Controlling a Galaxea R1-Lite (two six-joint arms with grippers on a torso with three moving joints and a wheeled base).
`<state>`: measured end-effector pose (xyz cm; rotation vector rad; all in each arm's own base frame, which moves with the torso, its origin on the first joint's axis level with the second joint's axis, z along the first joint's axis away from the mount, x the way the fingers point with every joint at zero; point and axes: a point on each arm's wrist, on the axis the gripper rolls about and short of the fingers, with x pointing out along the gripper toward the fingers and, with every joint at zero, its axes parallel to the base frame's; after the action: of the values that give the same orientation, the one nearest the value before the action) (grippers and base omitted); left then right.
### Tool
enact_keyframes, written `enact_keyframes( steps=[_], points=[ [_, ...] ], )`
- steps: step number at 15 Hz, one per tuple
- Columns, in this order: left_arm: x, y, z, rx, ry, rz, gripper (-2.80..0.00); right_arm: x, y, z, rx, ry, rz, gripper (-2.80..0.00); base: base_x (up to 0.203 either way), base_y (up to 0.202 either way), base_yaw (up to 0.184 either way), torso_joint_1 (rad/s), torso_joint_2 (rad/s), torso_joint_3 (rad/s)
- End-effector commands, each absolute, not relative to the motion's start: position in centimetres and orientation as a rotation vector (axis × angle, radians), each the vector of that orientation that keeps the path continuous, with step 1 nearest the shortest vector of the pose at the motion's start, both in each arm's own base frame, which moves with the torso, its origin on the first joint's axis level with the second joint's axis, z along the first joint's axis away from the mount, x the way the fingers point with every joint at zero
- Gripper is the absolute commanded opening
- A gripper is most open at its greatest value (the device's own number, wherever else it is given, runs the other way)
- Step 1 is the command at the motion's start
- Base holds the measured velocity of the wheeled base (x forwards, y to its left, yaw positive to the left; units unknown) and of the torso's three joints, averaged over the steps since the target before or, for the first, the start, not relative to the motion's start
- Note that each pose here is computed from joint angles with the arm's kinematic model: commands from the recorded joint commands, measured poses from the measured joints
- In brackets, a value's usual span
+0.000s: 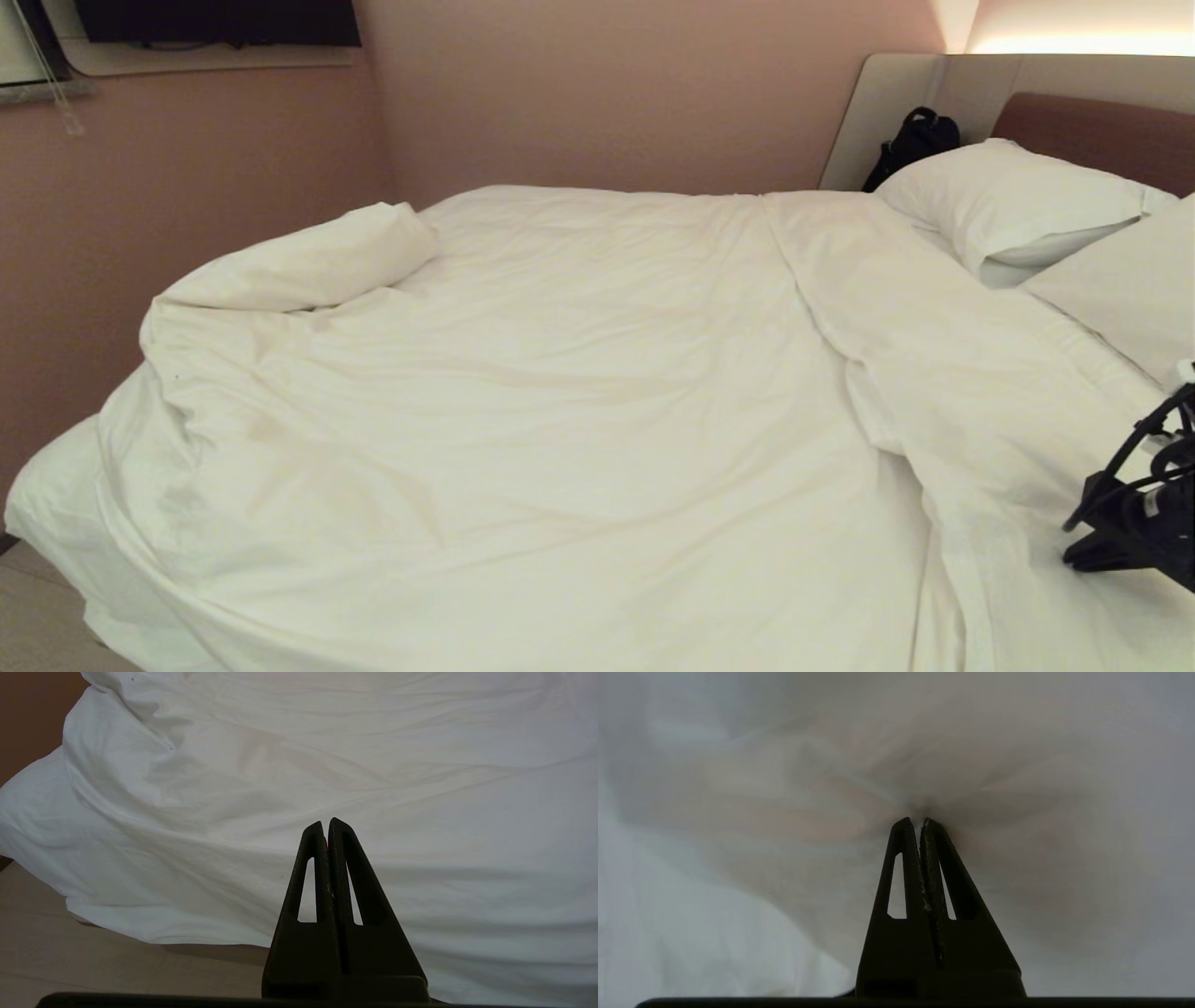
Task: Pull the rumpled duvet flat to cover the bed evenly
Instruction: Flatten the corners of the folded blanket
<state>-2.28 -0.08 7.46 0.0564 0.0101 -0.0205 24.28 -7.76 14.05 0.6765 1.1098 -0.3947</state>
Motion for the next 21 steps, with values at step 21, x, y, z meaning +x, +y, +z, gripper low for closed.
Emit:
enact_keyframes(
  steps=[21],
  points=[
    [-2.3,-0.1,7.5,0.057,0.009,-0.022,-2.8,12.1,-1.2,8.6,0.378,1.36,-0.192,-2.8,0.0,0.0,0.0,0.0,0.0,0.0]
  ],
)
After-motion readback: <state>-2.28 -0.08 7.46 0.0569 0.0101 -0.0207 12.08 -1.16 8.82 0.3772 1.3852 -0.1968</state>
